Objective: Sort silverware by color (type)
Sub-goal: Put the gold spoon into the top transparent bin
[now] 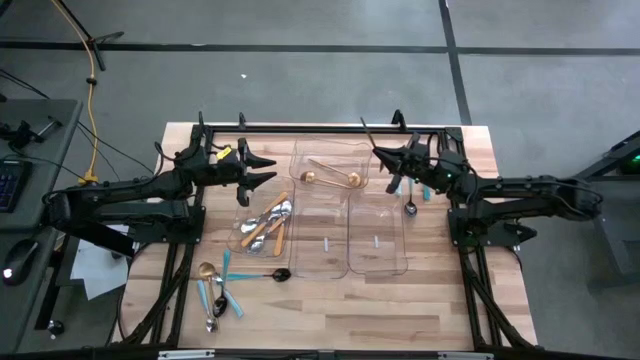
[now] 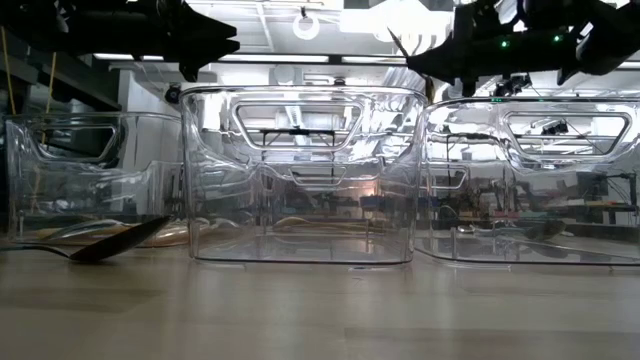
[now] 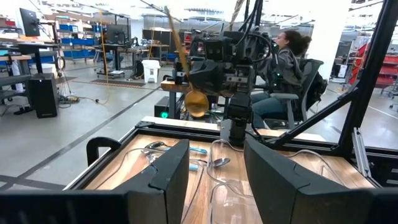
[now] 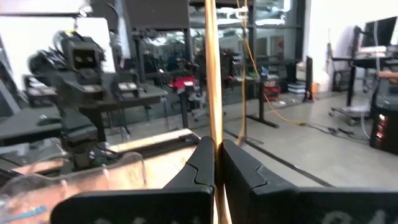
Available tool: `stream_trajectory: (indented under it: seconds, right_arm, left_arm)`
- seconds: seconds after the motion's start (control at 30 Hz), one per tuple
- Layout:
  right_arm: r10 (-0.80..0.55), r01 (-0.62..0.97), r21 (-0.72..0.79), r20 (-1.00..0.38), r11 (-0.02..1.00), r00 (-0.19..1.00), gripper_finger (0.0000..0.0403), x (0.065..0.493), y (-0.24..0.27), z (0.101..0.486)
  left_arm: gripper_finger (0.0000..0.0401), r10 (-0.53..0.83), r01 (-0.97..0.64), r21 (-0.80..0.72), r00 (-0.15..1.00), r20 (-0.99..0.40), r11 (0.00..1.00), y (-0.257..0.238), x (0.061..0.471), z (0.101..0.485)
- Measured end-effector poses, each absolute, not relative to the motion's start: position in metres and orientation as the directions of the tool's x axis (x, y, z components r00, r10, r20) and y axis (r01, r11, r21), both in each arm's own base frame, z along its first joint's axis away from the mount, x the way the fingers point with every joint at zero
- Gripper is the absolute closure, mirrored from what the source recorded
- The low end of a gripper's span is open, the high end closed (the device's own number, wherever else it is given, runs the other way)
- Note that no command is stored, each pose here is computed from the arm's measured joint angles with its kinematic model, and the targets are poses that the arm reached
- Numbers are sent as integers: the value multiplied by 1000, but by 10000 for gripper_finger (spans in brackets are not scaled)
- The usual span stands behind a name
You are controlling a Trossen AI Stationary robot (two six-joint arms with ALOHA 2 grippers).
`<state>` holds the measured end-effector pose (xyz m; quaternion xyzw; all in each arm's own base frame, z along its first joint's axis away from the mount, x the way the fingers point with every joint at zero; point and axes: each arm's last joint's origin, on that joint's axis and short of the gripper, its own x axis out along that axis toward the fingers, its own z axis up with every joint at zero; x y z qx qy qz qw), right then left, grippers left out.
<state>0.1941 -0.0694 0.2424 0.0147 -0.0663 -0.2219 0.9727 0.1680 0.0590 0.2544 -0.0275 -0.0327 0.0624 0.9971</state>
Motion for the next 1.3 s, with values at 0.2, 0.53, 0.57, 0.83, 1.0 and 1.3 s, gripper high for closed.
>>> stream_trajectory:
  seconds: [0.2, 0.53, 0.57, 0.83, 1.0, 1.3]
  right_arm:
    - [-452, 450, 51, 50, 892, 890, 402, 220, -78, 238]
    - [-457, 465, -15, -206, 885, 865, 402, 291, -103, 214]
    - [-457, 465, -19, -226, 885, 860, 402, 298, -106, 212]
    - [-450, 454, -112, -467, 884, 761, 402, 341, -121, 194]
    - [-455, 445, -182, -613, 877, 646, 402, 352, -126, 187]
    - [-489, 465, -240, -680, 852, 547, 402, 352, -128, 184]
  left_arm:
    - [256, 126, -122, -58, 990, 67, 991, 59, 168, 255]
    - [256, 125, -121, -74, 990, 65, 990, 59, 168, 255]
    - [256, 124, -119, -78, 990, 62, 990, 59, 168, 254]
    - [256, 123, -119, -92, 992, 40, 989, 59, 168, 252]
    - [256, 123, -120, -97, 992, 23, 988, 59, 168, 251]
    - [256, 122, -119, -116, 992, 20, 986, 59, 168, 250]
